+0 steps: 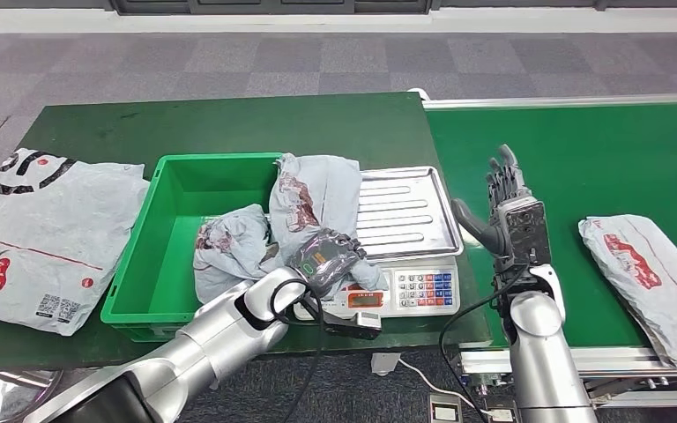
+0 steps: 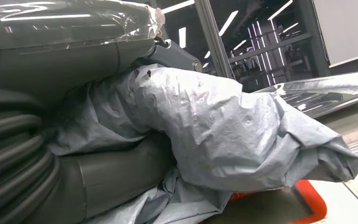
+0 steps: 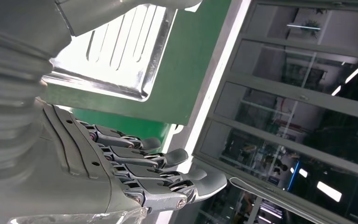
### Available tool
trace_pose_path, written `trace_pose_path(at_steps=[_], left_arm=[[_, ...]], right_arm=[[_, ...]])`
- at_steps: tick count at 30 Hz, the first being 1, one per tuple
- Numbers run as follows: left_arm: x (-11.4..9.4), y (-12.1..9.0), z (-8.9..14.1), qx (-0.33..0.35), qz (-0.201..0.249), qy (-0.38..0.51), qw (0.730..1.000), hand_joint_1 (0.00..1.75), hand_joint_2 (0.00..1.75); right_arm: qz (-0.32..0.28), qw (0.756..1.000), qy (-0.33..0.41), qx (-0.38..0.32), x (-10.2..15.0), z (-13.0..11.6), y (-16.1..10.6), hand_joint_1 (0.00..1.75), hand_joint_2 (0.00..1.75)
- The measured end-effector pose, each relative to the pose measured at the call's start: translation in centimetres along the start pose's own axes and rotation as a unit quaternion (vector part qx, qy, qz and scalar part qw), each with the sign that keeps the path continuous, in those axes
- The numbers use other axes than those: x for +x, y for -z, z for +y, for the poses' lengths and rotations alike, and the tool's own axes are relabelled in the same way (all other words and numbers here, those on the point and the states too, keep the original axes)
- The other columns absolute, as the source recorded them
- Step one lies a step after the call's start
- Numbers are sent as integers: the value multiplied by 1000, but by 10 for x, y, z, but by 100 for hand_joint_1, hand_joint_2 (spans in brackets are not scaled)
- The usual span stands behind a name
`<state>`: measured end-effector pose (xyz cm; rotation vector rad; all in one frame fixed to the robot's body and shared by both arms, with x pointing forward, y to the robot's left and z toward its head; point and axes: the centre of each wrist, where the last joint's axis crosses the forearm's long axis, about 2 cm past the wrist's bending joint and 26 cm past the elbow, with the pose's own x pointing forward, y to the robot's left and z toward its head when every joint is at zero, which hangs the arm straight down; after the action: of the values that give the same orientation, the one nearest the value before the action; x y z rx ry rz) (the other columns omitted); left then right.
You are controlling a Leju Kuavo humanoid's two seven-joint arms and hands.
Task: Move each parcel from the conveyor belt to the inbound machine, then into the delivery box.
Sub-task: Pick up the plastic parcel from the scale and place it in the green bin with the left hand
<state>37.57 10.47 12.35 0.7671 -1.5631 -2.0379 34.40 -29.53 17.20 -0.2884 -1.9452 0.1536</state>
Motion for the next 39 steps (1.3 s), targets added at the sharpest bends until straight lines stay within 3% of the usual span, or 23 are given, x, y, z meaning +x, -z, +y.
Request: trace_pose_path(at_steps=[6, 11, 16, 19, 22, 28, 30, 32, 36, 39], left_arm=[[-5, 3, 16, 74, 11, 28, 997, 175, 175], [-18, 9, 63, 168, 45, 36, 984, 175, 175], [-38, 6, 115, 277, 97, 59, 954, 175, 175], [-51, 1, 132, 332, 136, 77, 930, 175, 175], [-64, -3, 137, 345, 165, 87, 920, 175, 175], [-75, -5, 132, 333, 195, 84, 919, 175, 175], [-84, -8, 119, 277, 237, 74, 928, 175, 175], [-102, -17, 87, 178, 282, 64, 940, 175, 175], [-128, -52, 10, 40, 282, 47, 957, 175, 175], [-136, -67, -15, -22, 284, 22, 958, 175, 175]], right_arm=[[-4, 1000, 0, 0, 1, 2, 0, 0, 175], [-11, 1000, -13, -2, 2, 5, 0, 0, 175], [-13, 1000, -18, -7, 4, 8, 6, 0, 175], [-11, 1000, -13, -13, 1, 7, 8, 0, 175], [-7, 1000, -10, -16, -1, 5, 7, 0, 175], [-4, 1000, -9, -17, -4, 4, 5, 0, 175], [-3, 1000, -8, -13, -4, 4, 5, 0, 175], [-2, 1000, -8, -8, -4, 5, 7, 0, 175], [-2, 1000, -11, -6, -7, 3, 11, 0, 175], [0, 1000, -12, -7, -7, 0, 13, 0, 175]])
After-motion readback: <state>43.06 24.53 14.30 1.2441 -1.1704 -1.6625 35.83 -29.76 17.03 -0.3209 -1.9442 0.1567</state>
